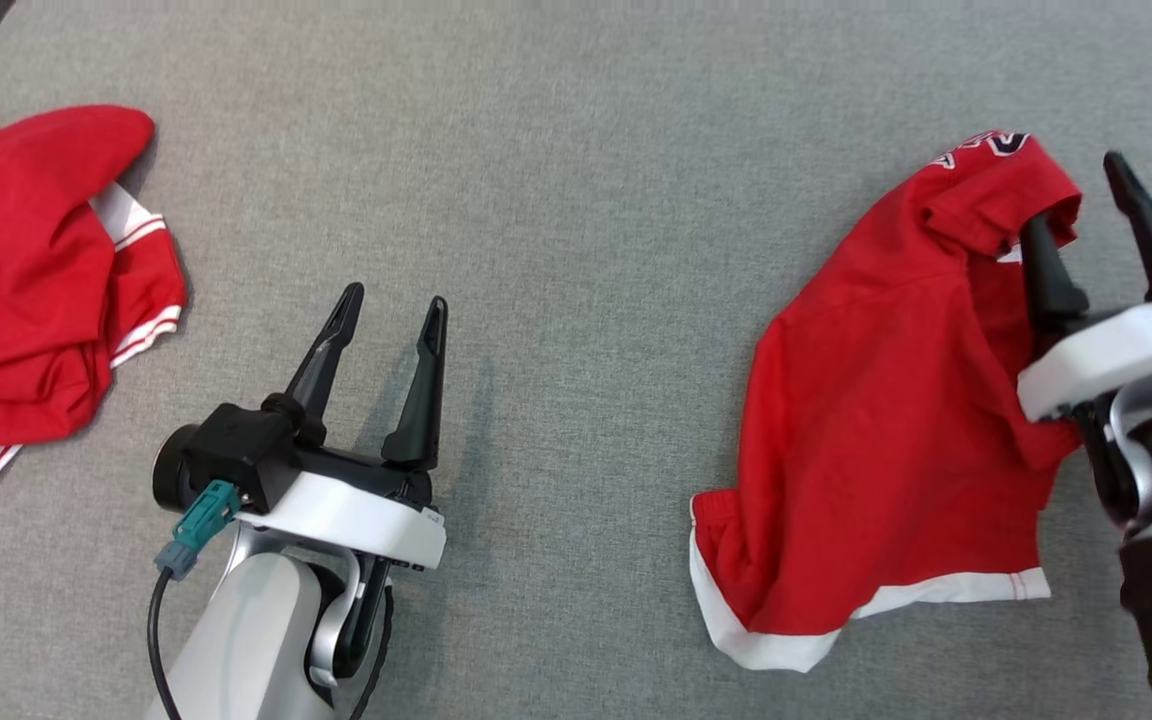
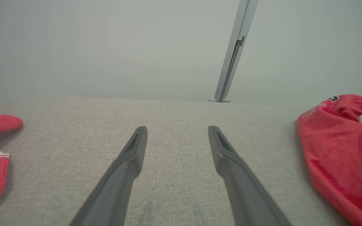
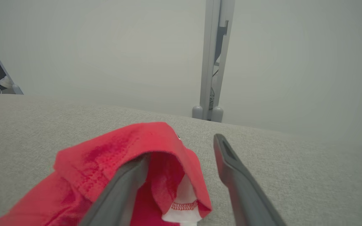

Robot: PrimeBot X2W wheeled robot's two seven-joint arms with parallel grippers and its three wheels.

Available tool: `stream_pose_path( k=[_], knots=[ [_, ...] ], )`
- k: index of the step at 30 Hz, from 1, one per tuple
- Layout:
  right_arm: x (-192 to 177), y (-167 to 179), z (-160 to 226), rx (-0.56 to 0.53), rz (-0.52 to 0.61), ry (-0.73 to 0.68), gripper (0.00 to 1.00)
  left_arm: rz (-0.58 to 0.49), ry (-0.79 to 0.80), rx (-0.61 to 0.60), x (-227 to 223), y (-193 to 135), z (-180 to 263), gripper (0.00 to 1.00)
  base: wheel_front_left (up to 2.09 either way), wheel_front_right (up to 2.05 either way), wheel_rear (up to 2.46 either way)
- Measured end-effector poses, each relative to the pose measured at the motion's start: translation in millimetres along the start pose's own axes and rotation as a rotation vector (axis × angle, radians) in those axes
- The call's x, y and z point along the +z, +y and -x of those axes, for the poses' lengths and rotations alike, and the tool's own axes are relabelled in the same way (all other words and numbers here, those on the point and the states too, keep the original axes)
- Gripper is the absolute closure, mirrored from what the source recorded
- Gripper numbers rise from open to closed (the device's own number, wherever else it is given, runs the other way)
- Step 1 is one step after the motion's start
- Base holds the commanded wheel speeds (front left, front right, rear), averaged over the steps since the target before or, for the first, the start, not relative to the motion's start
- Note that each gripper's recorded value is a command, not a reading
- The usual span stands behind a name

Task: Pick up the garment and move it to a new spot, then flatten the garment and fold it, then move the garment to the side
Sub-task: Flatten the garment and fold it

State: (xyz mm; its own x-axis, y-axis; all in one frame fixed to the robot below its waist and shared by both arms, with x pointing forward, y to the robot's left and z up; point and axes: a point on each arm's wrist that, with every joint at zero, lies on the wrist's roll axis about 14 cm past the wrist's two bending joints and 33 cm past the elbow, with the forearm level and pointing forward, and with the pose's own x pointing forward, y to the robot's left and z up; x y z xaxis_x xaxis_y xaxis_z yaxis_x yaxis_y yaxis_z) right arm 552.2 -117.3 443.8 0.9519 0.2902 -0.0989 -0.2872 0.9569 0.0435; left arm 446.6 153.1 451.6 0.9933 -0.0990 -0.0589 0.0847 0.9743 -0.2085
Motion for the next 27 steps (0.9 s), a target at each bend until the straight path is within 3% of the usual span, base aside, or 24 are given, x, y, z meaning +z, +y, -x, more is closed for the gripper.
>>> stream_pose_path(
  k=[18,27],
  knots=[
    [52.2,-17.0,116.6,-0.137,-0.038,-0.135,0.00,-0.020,-0.025,0.016,17.9,1.8,46.2,0.00,0.00,0.00,0.00],
    [45.4,-5.0,165.4,-0.164,-0.094,-0.103,0.00,-0.018,-0.027,-0.004,25.3,-9.5,69.0,0.00,0.00,0.00,0.00]
  ],
)
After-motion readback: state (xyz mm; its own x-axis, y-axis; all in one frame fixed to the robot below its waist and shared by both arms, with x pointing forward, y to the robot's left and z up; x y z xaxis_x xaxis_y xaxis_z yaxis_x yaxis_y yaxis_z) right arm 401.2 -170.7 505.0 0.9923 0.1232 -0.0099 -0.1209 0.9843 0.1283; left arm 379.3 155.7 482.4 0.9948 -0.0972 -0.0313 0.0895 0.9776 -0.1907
